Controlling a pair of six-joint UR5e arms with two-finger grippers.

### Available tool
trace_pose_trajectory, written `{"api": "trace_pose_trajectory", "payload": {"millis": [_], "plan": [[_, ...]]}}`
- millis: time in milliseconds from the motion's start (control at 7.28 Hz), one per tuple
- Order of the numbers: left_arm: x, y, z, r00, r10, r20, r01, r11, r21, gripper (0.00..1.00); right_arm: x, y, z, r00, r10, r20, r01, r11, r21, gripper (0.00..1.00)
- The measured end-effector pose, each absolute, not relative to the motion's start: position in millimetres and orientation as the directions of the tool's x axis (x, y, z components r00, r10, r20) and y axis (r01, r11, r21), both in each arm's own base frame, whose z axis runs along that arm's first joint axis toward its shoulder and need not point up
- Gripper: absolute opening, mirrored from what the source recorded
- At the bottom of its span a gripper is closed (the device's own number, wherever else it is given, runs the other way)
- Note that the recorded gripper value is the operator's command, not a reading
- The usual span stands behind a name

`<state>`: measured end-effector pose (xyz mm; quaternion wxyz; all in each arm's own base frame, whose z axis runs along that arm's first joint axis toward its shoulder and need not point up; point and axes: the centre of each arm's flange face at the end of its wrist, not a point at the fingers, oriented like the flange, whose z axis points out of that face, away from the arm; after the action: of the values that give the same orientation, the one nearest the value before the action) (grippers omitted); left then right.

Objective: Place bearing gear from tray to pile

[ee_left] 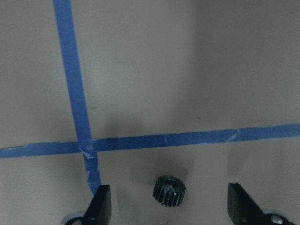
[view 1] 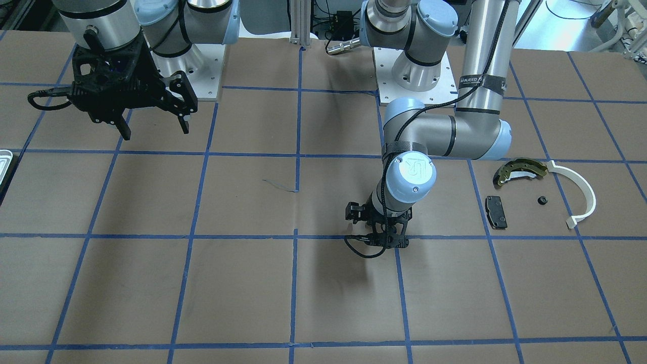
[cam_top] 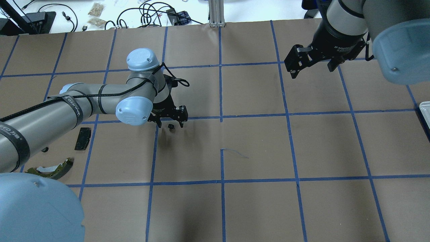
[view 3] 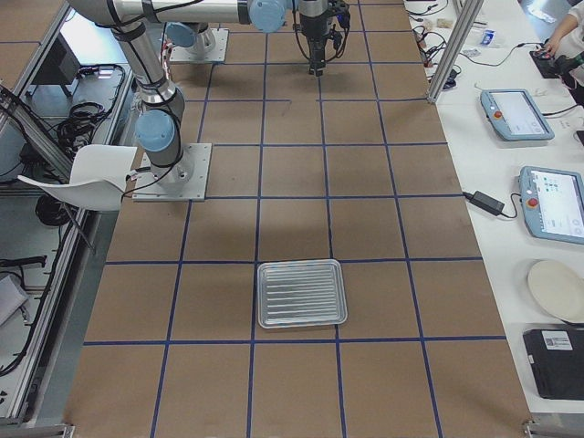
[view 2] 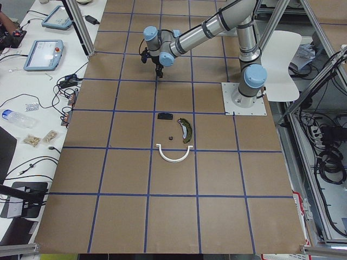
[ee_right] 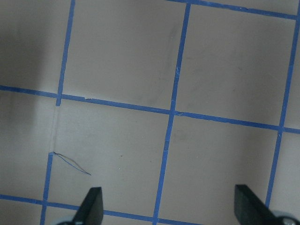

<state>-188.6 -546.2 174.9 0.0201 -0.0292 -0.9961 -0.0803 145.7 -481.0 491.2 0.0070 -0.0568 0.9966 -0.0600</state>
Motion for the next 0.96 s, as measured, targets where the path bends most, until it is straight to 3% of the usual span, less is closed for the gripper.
{"api": "trace_pose_trajectory", "payload": {"millis": [275,412,549,962], "plan": [[-189.0,-546.5,173.6,-0.997,0.055,0.048,0.062,0.985,0.16,0.48,145.9,-479.1,491.5,-1.0,-0.009,-0.016,-0.007,0.993,-0.114,1.0],[-189.0,-547.0,173.9,-0.997,0.055,0.048,0.062,0.985,0.159,0.29,144.9,-479.5,491.5,-1.0,-0.002,-0.016,0.0,0.994,-0.114,1.0],[-189.1,-547.1,174.0,-0.997,0.055,0.048,0.062,0.985,0.159,0.0,143.4,-479.6,491.3,-1.0,-0.006,-0.013,-0.004,0.994,-0.112,1.0],[-188.7,-546.8,175.7,-0.997,0.055,0.046,0.061,0.985,0.16,0.0,141.6,-479.8,490.9,-1.0,-0.027,-0.005,-0.026,0.993,-0.112,1.0]]}}
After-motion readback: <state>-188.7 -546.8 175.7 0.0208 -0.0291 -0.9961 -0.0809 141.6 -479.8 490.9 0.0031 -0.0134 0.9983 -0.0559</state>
